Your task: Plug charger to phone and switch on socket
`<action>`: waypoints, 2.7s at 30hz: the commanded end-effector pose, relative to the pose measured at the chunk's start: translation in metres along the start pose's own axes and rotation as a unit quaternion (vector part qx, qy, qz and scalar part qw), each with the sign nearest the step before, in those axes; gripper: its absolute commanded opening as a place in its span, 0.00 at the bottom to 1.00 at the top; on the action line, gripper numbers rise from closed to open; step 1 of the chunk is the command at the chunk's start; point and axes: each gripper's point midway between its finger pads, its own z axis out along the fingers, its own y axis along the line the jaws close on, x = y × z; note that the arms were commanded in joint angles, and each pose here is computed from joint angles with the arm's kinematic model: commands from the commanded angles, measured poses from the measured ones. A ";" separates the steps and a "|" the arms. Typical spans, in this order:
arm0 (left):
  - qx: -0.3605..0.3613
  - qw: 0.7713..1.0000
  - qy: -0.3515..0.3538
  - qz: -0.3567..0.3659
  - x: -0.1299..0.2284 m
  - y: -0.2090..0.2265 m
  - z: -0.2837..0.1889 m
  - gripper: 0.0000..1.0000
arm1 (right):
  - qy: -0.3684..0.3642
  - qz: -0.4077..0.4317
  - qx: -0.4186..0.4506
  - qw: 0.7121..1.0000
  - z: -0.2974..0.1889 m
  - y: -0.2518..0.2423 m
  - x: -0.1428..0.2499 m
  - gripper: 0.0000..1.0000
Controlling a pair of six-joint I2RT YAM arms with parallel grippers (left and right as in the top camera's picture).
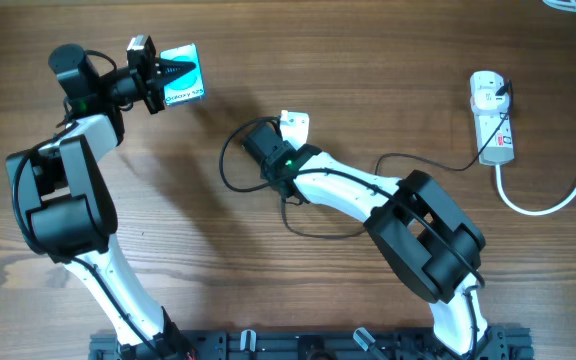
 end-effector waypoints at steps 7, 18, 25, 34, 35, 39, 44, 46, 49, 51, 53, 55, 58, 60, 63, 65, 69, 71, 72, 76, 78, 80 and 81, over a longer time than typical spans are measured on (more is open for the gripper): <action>-0.002 0.999 0.014 0.029 0.004 -0.007 0.001 0.04 | 0.127 0.011 0.039 0.991 0.031 -0.029 0.078 0.31; -0.002 0.999 0.014 0.029 0.004 -0.007 0.001 0.04 | 0.164 0.018 0.034 0.986 0.027 -0.028 0.093 0.21; -0.002 0.999 0.014 0.029 0.004 -0.007 0.001 0.04 | 0.182 0.028 0.034 0.982 0.024 -0.027 0.101 0.11; -0.002 0.999 0.014 0.029 0.004 -0.007 0.001 0.04 | 0.202 0.031 0.016 0.979 0.019 -0.019 0.103 0.05; -0.002 0.999 0.014 0.029 0.004 -0.007 0.001 0.04 | 0.206 0.033 0.010 0.978 0.017 -0.016 0.101 0.05; -0.002 0.999 0.014 0.029 0.004 -0.007 0.001 0.04 | 0.214 0.028 -0.050 0.975 0.003 0.003 0.082 0.05; -0.002 0.999 0.014 0.029 0.004 -0.007 0.001 0.04 | 0.174 -0.020 -0.129 0.976 -0.039 0.019 0.039 0.05; -0.002 0.999 0.014 0.029 0.004 -0.007 0.001 0.04 | 0.154 -0.036 -0.155 0.975 -0.058 0.024 0.024 0.05; -0.002 0.999 0.014 0.029 0.004 -0.007 0.001 0.04 | 0.113 -0.050 -0.197 0.973 -0.096 0.030 -0.005 0.04; -0.002 0.999 0.014 0.029 0.004 -0.007 0.001 0.04 | 0.092 -0.060 -0.215 0.970 -0.113 0.031 -0.018 0.04; -0.002 0.999 0.015 0.029 0.004 -0.007 0.001 0.04 | 0.076 -0.068 -0.229 0.968 -0.129 0.030 -0.027 0.05; -0.002 0.999 0.015 0.029 0.004 -0.007 0.002 0.04 | 0.072 -0.067 -0.231 0.968 -0.137 0.027 -0.031 0.04; -0.002 0.999 0.015 0.029 0.004 -0.007 0.002 0.04 | 0.096 -0.068 -0.213 0.970 -0.132 0.019 -0.019 0.36; -0.002 0.999 0.015 0.029 0.004 -0.007 0.002 0.04 | 0.112 -0.075 -0.197 0.971 -0.124 0.016 -0.007 0.55; -0.002 0.999 0.015 0.032 0.004 -0.007 0.002 0.04 | 0.116 -0.094 -0.163 0.975 -0.106 0.016 0.009 0.87; -0.002 0.999 0.015 0.044 0.004 -0.009 0.002 0.04 | 0.115 -0.112 -0.131 0.978 -0.091 0.015 0.021 0.94; -0.002 0.999 0.015 0.051 0.004 -0.010 0.002 0.04 | 0.121 -0.123 -0.072 0.982 -0.061 0.009 0.043 0.94; -0.002 0.999 0.015 0.051 0.004 -0.010 0.002 0.04 | 0.126 -0.119 -0.056 0.983 -0.052 0.006 0.050 0.90; -0.002 0.999 0.015 0.051 0.005 -0.010 0.002 0.04 | 0.130 -0.119 -0.051 0.983 -0.047 0.004 0.053 0.86; -0.002 0.999 0.015 0.051 0.005 -0.010 0.002 0.04 | 0.134 -0.125 -0.027 0.983 -0.030 -0.002 0.061 0.75; -0.002 0.999 0.015 0.051 0.004 -0.010 0.002 0.04 | 0.131 -0.126 -0.022 0.983 -0.026 -0.003 0.061 0.71; -0.002 0.999 0.015 0.051 0.005 -0.010 0.002 0.04 | 0.125 -0.123 -0.015 0.984 -0.023 -0.005 0.060 0.63; -0.002 0.999 0.015 0.051 0.004 -0.010 0.002 0.04 | 0.121 -0.120 -0.012 0.985 -0.022 -0.006 0.059 0.59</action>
